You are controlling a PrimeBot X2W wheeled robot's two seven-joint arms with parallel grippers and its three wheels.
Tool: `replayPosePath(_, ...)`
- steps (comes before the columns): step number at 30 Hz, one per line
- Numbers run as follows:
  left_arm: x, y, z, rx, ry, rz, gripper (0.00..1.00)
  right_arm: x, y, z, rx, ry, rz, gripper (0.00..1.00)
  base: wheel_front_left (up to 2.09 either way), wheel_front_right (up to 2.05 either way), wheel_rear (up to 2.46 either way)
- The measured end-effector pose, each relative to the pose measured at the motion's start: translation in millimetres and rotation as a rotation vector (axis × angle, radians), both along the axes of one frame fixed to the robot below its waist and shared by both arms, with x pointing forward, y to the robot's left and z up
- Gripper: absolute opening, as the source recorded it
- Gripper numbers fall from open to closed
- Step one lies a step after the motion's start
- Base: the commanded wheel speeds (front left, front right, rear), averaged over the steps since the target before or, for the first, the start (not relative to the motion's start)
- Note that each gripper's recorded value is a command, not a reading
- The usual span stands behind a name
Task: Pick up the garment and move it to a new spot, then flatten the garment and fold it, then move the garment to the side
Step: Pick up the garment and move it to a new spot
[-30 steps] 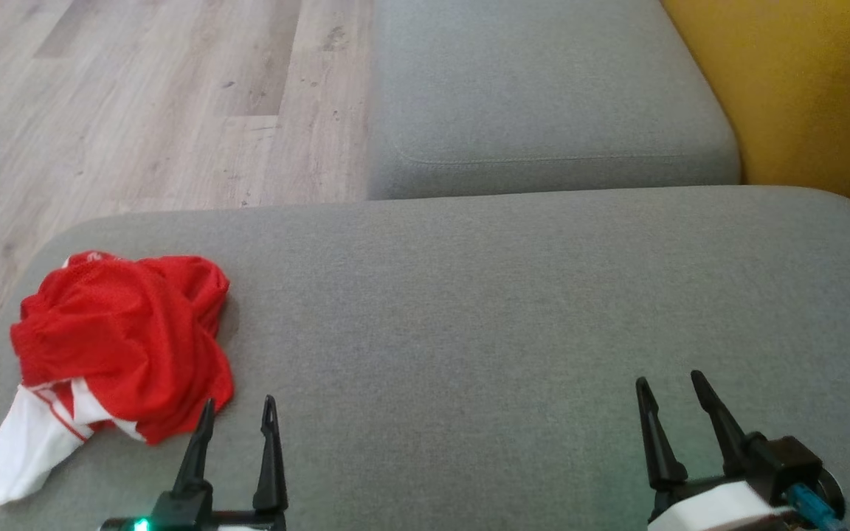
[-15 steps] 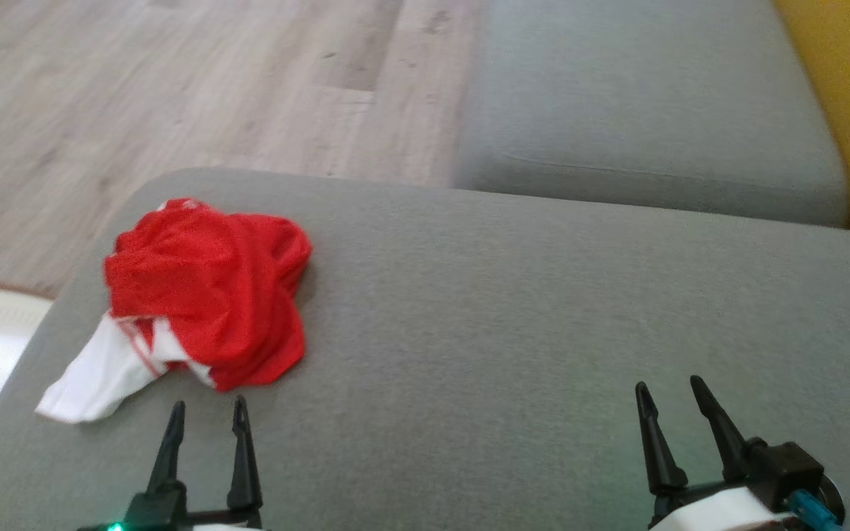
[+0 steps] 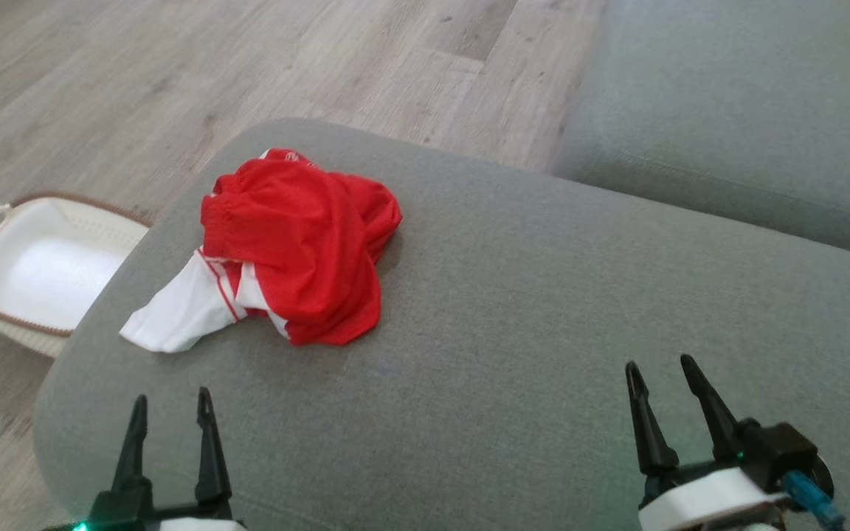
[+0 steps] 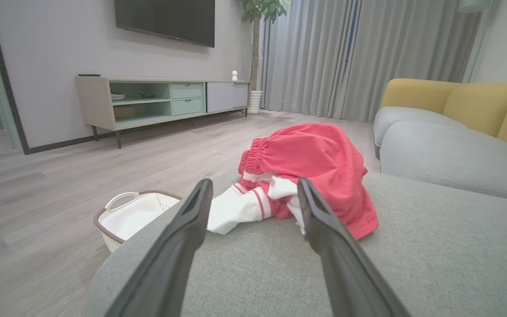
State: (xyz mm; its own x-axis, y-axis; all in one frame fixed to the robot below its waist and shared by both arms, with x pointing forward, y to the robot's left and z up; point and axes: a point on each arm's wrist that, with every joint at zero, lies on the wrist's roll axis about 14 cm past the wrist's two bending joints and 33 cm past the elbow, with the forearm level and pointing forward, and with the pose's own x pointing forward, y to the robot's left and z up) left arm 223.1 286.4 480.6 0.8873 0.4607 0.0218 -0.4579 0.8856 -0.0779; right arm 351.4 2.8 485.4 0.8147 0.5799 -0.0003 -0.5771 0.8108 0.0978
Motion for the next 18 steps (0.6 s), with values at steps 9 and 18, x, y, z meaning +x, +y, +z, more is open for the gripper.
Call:
replayPosePath(9, -8, 12, 1, 0.01, 0.014, 0.059, 1.0, 8, 18, -3, 0.002, 0.009, 0.048, 1.0, 0.0, 0.0, 0.0)
replayPosePath(18, 15, 44, 54, 0.154, -0.079, 0.07, 1.0, 14, 21, -16, -0.045, 0.017, 0.062, 1.0, 0.0, 0.0, 0.0)
